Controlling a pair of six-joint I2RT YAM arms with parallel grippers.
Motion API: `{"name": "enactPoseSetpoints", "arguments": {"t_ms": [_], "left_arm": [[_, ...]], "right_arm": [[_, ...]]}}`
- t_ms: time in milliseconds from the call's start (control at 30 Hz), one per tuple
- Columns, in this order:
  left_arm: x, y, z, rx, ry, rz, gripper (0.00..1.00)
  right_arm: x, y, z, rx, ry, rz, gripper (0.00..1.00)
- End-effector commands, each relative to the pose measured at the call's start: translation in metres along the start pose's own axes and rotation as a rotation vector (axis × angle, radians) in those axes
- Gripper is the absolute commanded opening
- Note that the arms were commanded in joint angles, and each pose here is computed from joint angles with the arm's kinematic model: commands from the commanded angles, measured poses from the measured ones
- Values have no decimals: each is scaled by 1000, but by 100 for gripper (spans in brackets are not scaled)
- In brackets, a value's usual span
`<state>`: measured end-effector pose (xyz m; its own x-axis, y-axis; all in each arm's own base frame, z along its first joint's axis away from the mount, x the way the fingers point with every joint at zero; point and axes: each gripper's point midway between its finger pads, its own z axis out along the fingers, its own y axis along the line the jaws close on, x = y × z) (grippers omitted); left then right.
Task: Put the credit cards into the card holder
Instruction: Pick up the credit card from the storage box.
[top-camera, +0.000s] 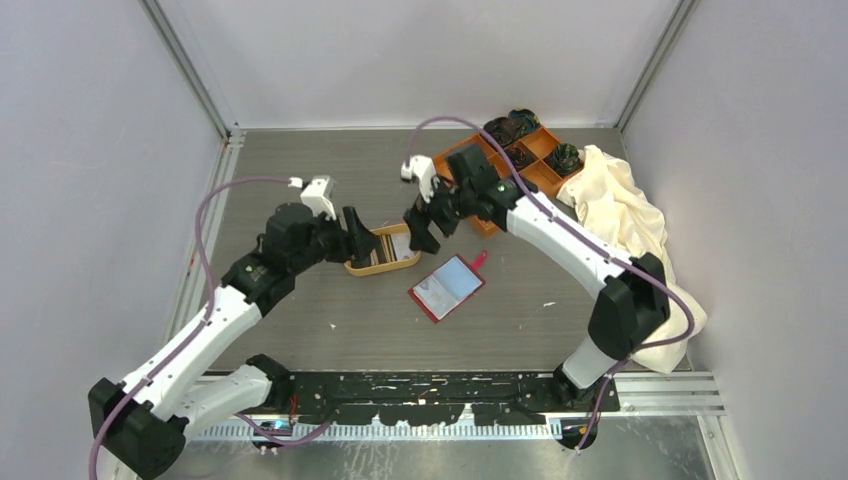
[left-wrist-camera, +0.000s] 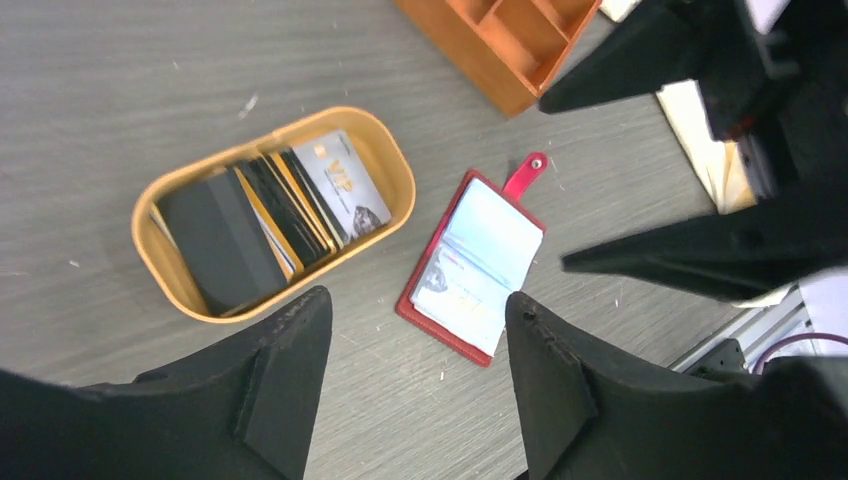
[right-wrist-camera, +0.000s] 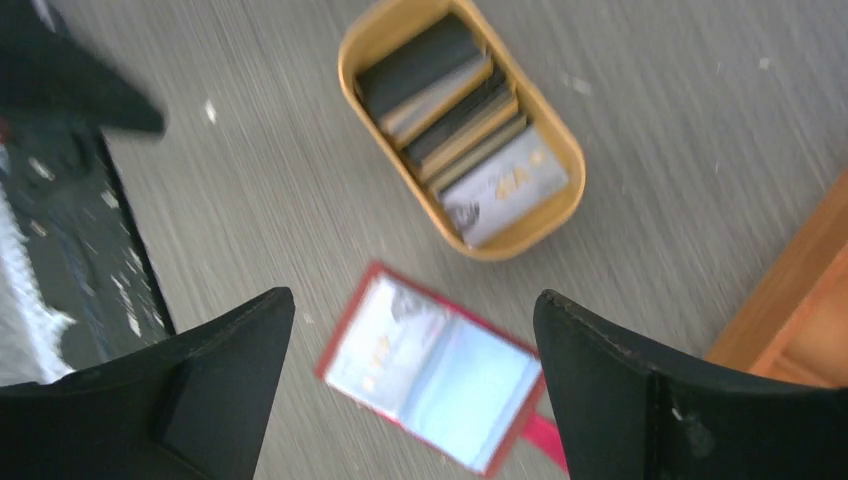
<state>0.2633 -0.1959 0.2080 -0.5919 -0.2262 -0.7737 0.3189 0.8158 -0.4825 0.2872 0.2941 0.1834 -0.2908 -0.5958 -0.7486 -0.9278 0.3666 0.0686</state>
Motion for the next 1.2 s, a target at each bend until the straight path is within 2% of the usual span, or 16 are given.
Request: {"name": "enactPoseSetpoints", "arguments": {"t_ms": [0,100,200,300,400,533,767,800,933,1167], "left_arm": [[-28,-5,-27,-43,58,169,66],[-38,6,-38,-119,88,272,70],[-39,35,-41,-250,106,376,76],[-33,63,-40,-357,98,442,77],[-25,62,-39,-318,124,436,77],[-26,71,-45,-346,91,427,76],[-20,73,-41,-333,123,426,73],[-20,73,-41,-330,124,424,73],[-19,73,-41,-323,125,415,72],[-17,72,-38,-309,135,409,71]], "right_arm": [[-56,11,15,-181,-106,276,90],[-68,-4,41,-166,-114,442,80],[-66,-19,68,-140,-80,568,73],[-55,-26,90,-116,-49,640,70],[-44,-35,107,-58,-23,695,69],[-35,-38,127,-45,12,788,66],[-16,-39,157,-14,72,840,57],[-12,-40,160,-8,80,845,54],[-2,-44,170,9,108,857,52],[2,-30,181,-66,126,874,53]]}}
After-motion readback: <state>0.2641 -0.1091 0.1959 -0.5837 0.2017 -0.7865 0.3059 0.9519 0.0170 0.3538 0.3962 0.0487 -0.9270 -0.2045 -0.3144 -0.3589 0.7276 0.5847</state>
